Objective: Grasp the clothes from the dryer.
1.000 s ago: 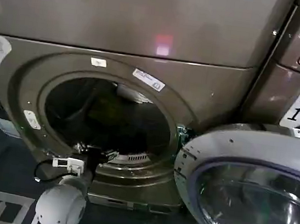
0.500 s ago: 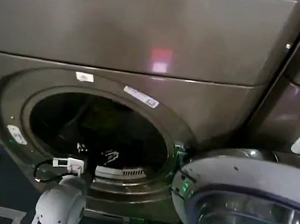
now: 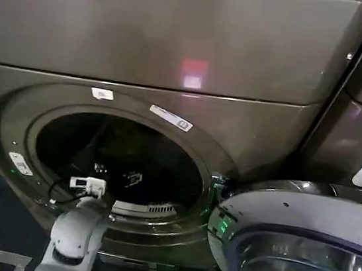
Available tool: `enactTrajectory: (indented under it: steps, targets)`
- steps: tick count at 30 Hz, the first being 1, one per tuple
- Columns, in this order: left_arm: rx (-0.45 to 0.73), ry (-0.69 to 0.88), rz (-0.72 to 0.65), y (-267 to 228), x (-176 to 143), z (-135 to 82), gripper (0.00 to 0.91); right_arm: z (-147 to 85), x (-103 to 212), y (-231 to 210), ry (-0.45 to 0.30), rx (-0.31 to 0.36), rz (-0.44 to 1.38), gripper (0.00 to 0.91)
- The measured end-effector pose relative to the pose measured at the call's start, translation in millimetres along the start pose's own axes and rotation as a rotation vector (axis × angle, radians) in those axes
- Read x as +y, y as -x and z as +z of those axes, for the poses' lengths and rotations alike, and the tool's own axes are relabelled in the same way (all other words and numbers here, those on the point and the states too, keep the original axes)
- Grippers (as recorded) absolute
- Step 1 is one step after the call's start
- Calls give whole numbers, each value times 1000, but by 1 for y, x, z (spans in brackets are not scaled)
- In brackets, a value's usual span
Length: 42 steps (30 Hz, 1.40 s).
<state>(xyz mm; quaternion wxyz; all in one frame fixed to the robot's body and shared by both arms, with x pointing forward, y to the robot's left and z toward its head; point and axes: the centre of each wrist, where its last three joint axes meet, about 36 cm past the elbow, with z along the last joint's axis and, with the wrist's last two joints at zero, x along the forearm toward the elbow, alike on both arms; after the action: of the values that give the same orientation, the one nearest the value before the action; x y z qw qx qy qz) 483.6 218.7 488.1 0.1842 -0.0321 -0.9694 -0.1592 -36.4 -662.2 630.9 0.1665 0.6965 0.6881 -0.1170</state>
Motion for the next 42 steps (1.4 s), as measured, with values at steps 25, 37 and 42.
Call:
enactTrajectory:
  steps: [25, 37, 42]
  targets:
    - [-111, 1309, 546, 54, 59, -61, 907, -3, 2, 3, 2, -7, -5, 907]
    - [-98, 1513, 684, 80, 60, -71, 907, -2, 3, 4, 2, -5, -6, 907]
    - [-98, 1521, 741, 90, 55, -67, 907, -1, 4, 3, 2, -4, -7, 907]
